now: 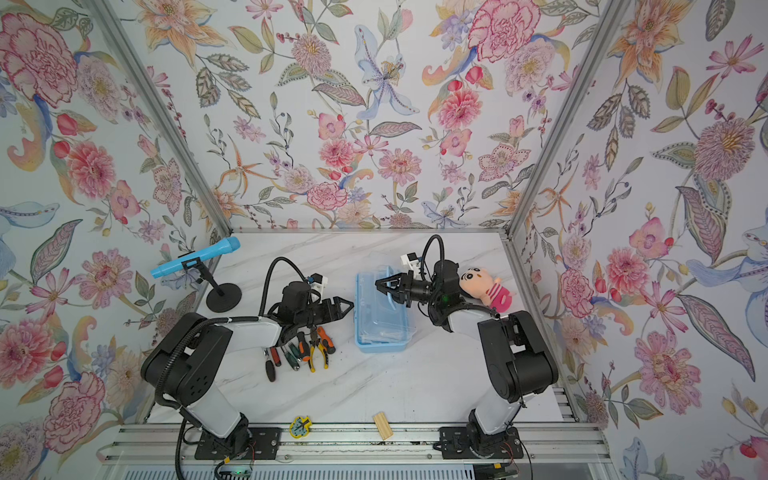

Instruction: Pack the tool kit

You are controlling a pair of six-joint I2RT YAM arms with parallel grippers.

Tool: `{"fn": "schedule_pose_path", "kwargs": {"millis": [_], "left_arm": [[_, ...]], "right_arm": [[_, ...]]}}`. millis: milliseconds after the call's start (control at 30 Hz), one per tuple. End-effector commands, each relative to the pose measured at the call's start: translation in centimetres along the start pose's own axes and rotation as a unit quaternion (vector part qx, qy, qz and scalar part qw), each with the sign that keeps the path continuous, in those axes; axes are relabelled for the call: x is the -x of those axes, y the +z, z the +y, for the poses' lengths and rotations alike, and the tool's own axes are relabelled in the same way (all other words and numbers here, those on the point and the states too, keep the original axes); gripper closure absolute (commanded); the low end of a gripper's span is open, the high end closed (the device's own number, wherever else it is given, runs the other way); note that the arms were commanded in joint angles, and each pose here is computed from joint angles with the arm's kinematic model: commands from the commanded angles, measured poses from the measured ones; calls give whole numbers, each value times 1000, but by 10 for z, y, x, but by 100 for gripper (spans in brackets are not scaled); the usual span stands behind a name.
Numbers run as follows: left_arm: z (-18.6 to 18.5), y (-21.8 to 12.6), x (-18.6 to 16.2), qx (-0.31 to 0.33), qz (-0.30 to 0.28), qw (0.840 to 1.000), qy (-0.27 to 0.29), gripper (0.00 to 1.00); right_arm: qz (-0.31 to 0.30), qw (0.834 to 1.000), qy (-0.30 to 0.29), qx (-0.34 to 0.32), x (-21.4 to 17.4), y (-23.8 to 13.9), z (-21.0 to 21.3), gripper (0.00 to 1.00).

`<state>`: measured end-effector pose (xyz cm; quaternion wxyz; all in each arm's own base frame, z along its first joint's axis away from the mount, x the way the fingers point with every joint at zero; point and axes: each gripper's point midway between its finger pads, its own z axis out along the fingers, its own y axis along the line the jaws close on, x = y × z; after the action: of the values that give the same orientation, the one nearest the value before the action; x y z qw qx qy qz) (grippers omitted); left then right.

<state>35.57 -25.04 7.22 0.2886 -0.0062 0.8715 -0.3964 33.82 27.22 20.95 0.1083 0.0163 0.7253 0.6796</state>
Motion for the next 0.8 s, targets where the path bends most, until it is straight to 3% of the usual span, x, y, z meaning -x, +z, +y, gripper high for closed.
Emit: {"fn": "schedule_pose_path", "kwargs": {"millis": [0, 333, 533, 767], "left_arm": [[-1, 7, 7, 6, -6, 1000, 19, 21], [-4, 19, 11, 14, 8, 999, 38, 23], [13, 31, 10, 64, 42, 995, 62, 24], [18, 42, 9, 71, 45, 995, 59, 32]], "right_arm": [[2, 997, -70, 32, -4, -6, 30, 100], [3, 997, -72, 28, -5, -5, 25, 100], [4, 997, -74, 24, -4, -5, 23, 100], [6, 997, -80, 14, -5, -3, 19, 100]]}}
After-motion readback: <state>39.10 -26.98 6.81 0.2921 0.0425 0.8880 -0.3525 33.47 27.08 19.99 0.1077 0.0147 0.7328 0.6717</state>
